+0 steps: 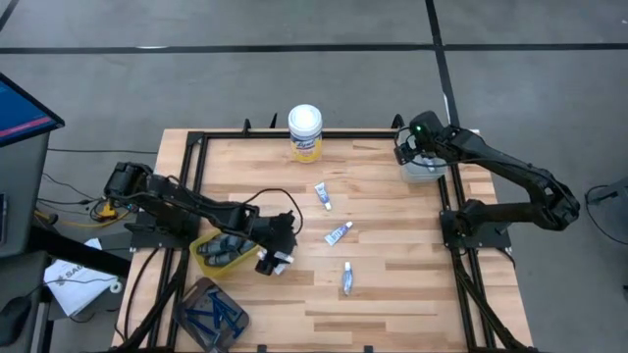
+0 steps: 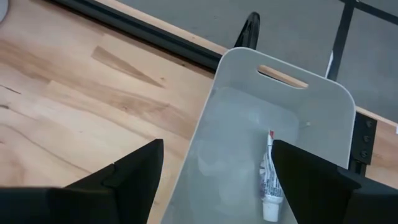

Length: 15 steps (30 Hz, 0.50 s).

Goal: Pick & Place Travel size toiletries
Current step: Put the white toothpaste into the gray bin

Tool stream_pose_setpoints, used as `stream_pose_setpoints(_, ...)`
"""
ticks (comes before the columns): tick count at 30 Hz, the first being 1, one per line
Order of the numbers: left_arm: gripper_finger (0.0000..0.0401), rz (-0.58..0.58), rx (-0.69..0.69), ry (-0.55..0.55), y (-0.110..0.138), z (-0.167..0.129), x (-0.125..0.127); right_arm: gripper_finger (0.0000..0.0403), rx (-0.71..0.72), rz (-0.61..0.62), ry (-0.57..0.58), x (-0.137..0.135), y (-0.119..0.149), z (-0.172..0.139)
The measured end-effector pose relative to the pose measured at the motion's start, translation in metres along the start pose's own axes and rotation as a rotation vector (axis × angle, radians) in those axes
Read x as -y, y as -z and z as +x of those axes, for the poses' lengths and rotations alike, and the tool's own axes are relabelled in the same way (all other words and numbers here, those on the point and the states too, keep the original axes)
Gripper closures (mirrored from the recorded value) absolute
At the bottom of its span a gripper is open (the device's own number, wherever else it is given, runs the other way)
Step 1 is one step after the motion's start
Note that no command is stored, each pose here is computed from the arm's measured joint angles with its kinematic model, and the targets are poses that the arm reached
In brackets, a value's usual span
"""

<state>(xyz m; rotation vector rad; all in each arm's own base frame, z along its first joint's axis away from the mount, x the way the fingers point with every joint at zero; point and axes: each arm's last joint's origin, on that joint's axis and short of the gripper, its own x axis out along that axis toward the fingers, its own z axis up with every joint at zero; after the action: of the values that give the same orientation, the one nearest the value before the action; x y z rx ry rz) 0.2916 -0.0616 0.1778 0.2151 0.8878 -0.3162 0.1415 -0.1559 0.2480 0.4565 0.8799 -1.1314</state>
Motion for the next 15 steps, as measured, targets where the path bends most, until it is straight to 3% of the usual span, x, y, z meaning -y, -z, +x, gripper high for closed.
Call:
stream_pose_setpoints(7, 0.0133, -0.15, -0.073, -0.007, 0.001, 0.026, -0.002, 0.0112, 0.0, 0.0, 0.0, 0.0, 0.0, 0.0)
stream_pose_setpoints(15, 0.0136, -0.168, -0.169, -0.002, -0.007, 0.047, -0.004, 0.0112, 0.001, 0.0, -0.001, 0.0, 0.0, 0.0)
